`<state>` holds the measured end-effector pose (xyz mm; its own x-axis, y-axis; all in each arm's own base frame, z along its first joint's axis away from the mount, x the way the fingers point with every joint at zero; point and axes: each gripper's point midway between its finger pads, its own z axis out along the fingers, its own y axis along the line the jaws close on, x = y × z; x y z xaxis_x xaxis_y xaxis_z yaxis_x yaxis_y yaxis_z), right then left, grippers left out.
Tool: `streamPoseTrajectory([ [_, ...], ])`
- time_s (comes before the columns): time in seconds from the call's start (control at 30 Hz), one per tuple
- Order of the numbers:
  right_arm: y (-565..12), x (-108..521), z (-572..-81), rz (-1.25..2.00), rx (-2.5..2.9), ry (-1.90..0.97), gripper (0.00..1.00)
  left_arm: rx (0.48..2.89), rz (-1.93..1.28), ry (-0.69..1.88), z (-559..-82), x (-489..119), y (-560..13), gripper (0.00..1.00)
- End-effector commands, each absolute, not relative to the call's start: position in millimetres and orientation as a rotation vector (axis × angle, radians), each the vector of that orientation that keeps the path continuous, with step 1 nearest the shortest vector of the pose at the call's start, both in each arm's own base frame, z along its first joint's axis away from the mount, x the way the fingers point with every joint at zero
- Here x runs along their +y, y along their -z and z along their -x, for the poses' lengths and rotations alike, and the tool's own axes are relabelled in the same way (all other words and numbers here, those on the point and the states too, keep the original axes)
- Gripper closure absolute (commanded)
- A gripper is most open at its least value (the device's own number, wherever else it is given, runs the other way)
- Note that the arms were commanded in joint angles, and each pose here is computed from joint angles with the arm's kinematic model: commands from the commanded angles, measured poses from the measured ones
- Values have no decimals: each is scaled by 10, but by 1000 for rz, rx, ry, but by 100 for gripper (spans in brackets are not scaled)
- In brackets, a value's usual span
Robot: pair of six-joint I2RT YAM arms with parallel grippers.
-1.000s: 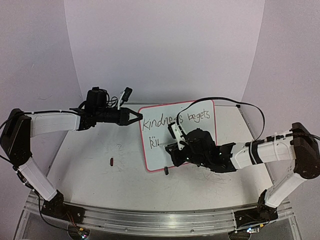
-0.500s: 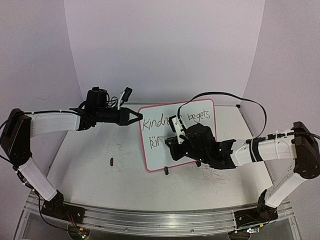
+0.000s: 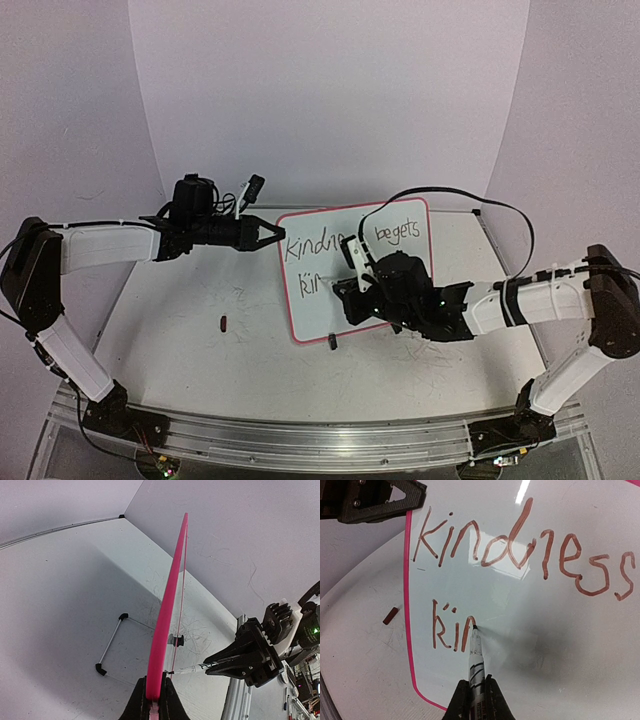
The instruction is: Write a sentence on the whiteboard
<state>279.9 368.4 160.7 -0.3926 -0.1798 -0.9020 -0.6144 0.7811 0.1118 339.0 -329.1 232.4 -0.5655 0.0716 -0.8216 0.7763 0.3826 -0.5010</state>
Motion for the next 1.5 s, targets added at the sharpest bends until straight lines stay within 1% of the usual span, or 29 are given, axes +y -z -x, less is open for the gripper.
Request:
streamPoseTrajectory([
  [0.0,-1401,3556,-2738,583,2020,-523,100,1851,-789,1182,-3374,-3349,-2477,100],
  [0.2,-1334,3519,-2696,583,2037,-519,100,1851,-789,1183,-3379,-3352,-2473,100],
  [0.5,-1837,3580,-2751,534,1932,-580,100,1855,-788,1179,-3382,-3348,-2459,100],
  [0.93,-1725,3533,-2868,507,1947,-505,100,1851,-789,1182,-3375,-3348,-2475,100],
  [1.13,-1775,3571,-2913,510,1924,-494,100,1850,-790,1182,-3377,-3352,-2477,100],
  [1.47,-1714,3660,-2864,576,1932,-519,100,1851,-790,1183,-3376,-3351,-2475,100],
])
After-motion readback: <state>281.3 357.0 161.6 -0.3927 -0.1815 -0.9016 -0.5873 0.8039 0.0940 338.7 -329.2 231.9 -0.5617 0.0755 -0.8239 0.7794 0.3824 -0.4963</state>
